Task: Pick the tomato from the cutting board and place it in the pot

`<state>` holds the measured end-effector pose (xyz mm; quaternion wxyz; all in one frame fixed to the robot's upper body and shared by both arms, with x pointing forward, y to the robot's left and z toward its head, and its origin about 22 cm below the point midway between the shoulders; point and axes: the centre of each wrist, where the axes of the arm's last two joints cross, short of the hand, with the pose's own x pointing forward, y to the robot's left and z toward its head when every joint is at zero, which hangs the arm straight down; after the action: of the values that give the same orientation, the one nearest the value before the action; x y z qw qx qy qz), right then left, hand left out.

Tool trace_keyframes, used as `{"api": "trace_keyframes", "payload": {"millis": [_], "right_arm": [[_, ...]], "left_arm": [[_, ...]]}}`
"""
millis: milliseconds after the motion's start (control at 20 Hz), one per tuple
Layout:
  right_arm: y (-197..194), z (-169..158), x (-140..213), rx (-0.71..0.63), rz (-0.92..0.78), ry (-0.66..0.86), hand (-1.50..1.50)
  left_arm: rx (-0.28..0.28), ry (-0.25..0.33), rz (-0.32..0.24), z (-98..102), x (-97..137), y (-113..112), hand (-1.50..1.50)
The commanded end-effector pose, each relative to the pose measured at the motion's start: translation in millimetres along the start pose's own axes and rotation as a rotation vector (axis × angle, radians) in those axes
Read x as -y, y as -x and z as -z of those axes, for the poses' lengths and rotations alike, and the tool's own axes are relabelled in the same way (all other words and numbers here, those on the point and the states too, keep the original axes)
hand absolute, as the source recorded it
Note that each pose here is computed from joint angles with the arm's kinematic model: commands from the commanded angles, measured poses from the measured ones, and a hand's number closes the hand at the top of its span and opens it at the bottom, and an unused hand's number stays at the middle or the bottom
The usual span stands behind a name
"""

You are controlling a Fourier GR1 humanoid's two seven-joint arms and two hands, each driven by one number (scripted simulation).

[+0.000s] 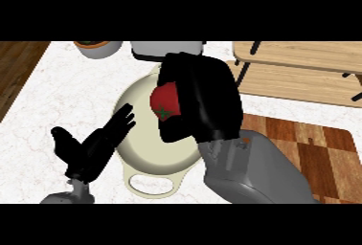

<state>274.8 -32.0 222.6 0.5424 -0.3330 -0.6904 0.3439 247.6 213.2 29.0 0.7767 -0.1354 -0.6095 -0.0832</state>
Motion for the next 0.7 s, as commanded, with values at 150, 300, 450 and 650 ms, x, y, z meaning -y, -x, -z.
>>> {"api": "trace_keyframes", "payload": {"millis": [150, 300, 450, 650], "right_arm": [[-8, 59, -45, -0.015, 0.03, -0.017, 1.5], [-8, 66, -65, -0.01, 0.056, -0.016, 1.5], [3, 63, -92, -0.017, 0.114, -0.026, 1.5], [6, 91, -95, -0.051, 0.074, -0.053, 1.5]], "left_arm": [[0.006, 0.015, -0.01, 10, 7, -1, 0.0], [0.022, -0.006, -0.004, 8, 5, -4, 0.0], [0.023, 0.012, -0.001, 7, 7, -7, 0.0], [-0.009, 0.05, 0.025, 13, 7, 8, 0.0]]}}
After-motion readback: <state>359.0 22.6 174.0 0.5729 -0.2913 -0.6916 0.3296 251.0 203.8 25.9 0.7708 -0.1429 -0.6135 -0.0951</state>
